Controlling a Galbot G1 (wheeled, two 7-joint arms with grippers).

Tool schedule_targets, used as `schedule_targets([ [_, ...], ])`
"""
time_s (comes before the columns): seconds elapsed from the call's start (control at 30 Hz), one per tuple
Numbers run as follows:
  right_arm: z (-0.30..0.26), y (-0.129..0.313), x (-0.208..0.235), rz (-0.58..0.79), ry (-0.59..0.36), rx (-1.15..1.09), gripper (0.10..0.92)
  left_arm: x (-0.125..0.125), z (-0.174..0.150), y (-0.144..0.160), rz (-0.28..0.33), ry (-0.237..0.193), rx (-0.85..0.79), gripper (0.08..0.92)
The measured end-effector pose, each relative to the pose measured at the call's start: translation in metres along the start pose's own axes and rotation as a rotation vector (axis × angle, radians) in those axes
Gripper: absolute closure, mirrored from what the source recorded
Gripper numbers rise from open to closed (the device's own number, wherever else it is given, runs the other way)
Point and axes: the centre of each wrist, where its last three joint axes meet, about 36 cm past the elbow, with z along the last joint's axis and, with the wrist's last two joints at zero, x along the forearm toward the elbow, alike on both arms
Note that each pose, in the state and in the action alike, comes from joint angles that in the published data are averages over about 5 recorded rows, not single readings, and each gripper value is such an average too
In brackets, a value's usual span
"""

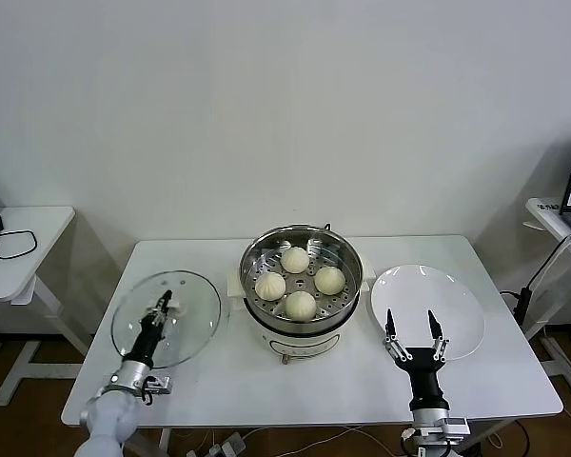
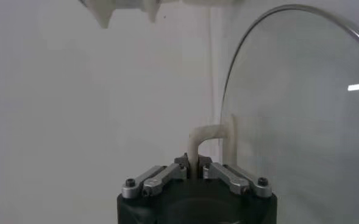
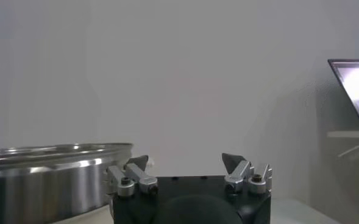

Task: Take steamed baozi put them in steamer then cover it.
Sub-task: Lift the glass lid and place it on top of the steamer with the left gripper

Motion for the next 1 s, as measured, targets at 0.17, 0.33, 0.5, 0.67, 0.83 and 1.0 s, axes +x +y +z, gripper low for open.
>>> schedule_targets([
  [0.17,-0.001,-0.001,-0.003,-0.003,-0.005,-0.001,0.2,0.009,0.001,0.042,-0.057,0.03,-0.03,0.809],
  [0.33,-0.002,-0.003,-0.007,-0.008,-0.01,0.001,0.2,0.021,-0.01,0.089,-0.077,0.058,-0.032,0.809],
  [0.5,-0.002,-0.003,-0.009,-0.013,-0.013,0.0,0.2,0.025,-0.033,0.144,-0.098,0.076,-0.01,0.809],
  [0.67,0.0,-0.001,-0.01,-0.014,-0.013,-0.002,0.2,0.027,-0.064,0.187,-0.092,0.085,0.028,0.809],
  [0.83,0.003,0.001,-0.009,-0.01,-0.008,-0.002,0.2,0.026,-0.097,0.212,-0.054,0.086,0.076,0.809],
  [1.0,0.007,0.001,-0.007,-0.004,-0.004,0.001,0.2,0.022,-0.13,0.225,-0.016,0.071,0.106,0.809],
])
